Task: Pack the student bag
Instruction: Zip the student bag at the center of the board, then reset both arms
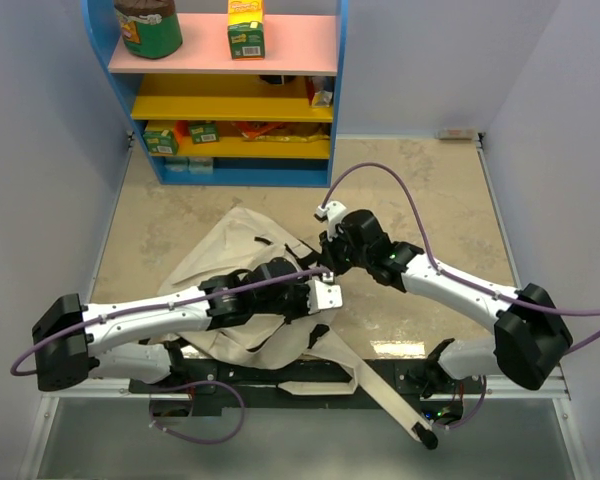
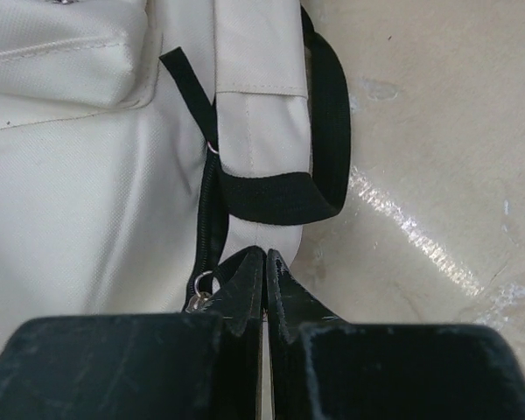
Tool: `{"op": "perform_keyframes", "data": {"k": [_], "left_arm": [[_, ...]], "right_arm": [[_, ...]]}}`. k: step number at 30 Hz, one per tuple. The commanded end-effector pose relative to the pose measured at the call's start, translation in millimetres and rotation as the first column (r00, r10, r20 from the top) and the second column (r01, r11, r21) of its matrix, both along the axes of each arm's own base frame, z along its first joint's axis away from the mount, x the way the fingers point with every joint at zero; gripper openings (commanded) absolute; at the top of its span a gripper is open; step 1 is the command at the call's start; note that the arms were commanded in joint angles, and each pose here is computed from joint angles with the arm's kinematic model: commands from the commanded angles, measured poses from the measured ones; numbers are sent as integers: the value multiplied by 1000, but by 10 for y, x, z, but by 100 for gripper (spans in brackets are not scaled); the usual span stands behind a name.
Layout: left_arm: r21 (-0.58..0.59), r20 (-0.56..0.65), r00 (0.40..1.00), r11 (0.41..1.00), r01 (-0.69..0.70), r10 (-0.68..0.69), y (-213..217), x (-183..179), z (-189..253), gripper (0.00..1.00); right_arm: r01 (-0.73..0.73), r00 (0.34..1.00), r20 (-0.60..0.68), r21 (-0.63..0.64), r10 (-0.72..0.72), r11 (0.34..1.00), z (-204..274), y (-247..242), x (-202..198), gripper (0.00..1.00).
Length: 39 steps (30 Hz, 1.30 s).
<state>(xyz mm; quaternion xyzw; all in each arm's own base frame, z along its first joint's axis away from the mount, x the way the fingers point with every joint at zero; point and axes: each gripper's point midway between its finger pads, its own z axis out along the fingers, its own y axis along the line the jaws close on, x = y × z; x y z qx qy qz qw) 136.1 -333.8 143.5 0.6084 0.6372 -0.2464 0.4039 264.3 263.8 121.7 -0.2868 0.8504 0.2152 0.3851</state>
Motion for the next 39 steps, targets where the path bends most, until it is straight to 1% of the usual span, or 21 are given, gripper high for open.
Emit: {"op": "perform_keyframes", "data": {"k": [1, 6, 9, 10, 12, 13, 17, 19, 23, 25, 27, 28, 32, 33, 34, 35, 36, 37, 38, 39], "left_arm": [[-73, -45, 939, 939, 337, -340, -21, -647, 168, 0], [-52, -70, 892, 895, 444, -446, 150, -865, 83, 0], [-36, -79, 853, 857, 514, -515, 250, -994, 14, 0], [-34, -72, 829, 832, 553, -554, 277, -1054, -3, 0], [-20, -82, 804, 808, 589, -588, 336, -1132, -37, 0], [-15, -64, 777, 779, 627, -626, 353, -1186, -43, 0], [17, -46, 725, 725, 688, -687, 417, -1273, -76, 0], [25, -51, 696, 696, 717, -716, 463, -1339, -88, 0], [30, -43, 675, 674, 738, -737, 487, -1368, -99, 0], [41, -34, 663, 662, 748, -747, 484, -1370, -108, 0], [45, -16, 662, 660, 750, -750, 462, -1352, -82, 0], [51, -14, 673, 671, 739, -740, 443, -1328, -82, 0], [65, 7, 690, 689, 722, -724, 408, -1265, -86, 0], [61, 28, 705, 705, 707, -709, 363, -1223, -75, 0], [69, 34, 741, 741, 668, -671, 334, -1146, -78, 0], [69, 48, 756, 757, 649, -653, 302, -1102, -65, 0], [62, 75, 773, 776, 627, -630, 248, -1041, -41, 6], [76, 88, 793, 798, 598, -602, 231, -969, -56, 11], [83, 100, 794, 801, 593, -599, 222, -944, -56, 13], [84, 124, 791, 801, 593, -599, 193, -914, -34, 25]], "right_arm": [[106, 988, 109, 11, -106, 994, 266, -86, 331, 0], [123, 986, 108, 36, -126, 992, 298, -54, 361, 0], [128, 985, 108, 51, -133, 990, 318, -24, 394, 0], [131, 984, 113, 56, -137, 990, 340, -18, 408, 0], [133, 983, 119, 62, -139, 989, 345, 14, 443, 0], [133, 982, 125, 66, -140, 989, 377, 39, 478, 0], [155, 975, 152, 58, -162, 986, 415, 64, 610, 0], [185, 965, 178, 43, -190, 982, 433, 40, 710, 0], [257, 944, 211, 18, -255, 966, 449, -48, 910, 0], [318, 921, 232, 25, -314, 948, 501, -174, 1056, 0], [341, 910, 235, 42, -341, 939, 543, -241, 1136, 0], [337, 912, 230, 54, -340, 940, 571, -249, 1151, 0], [307, 926, 208, 76, -316, 949, 582, -227, 1054, 0], [304, 927, 203, 83, -315, 949, 574, -233, 1022, 0], [305, 932, 178, 78, -314, 949, 474, -255, 954, 0], [298, 936, 168, 87, -309, 951, 465, -245, 914, 0], [296, 938, 160, 98, -308, 950, 476, -252, 880, 0], [299, 941, 136, 102, -311, 949, 413, -255, 835, 0], [297, 943, 123, 107, -309, 949, 392, -246, 813, 0], [293, 946, 108, 116, -305, 949, 377, -230, 786, 0]]}}
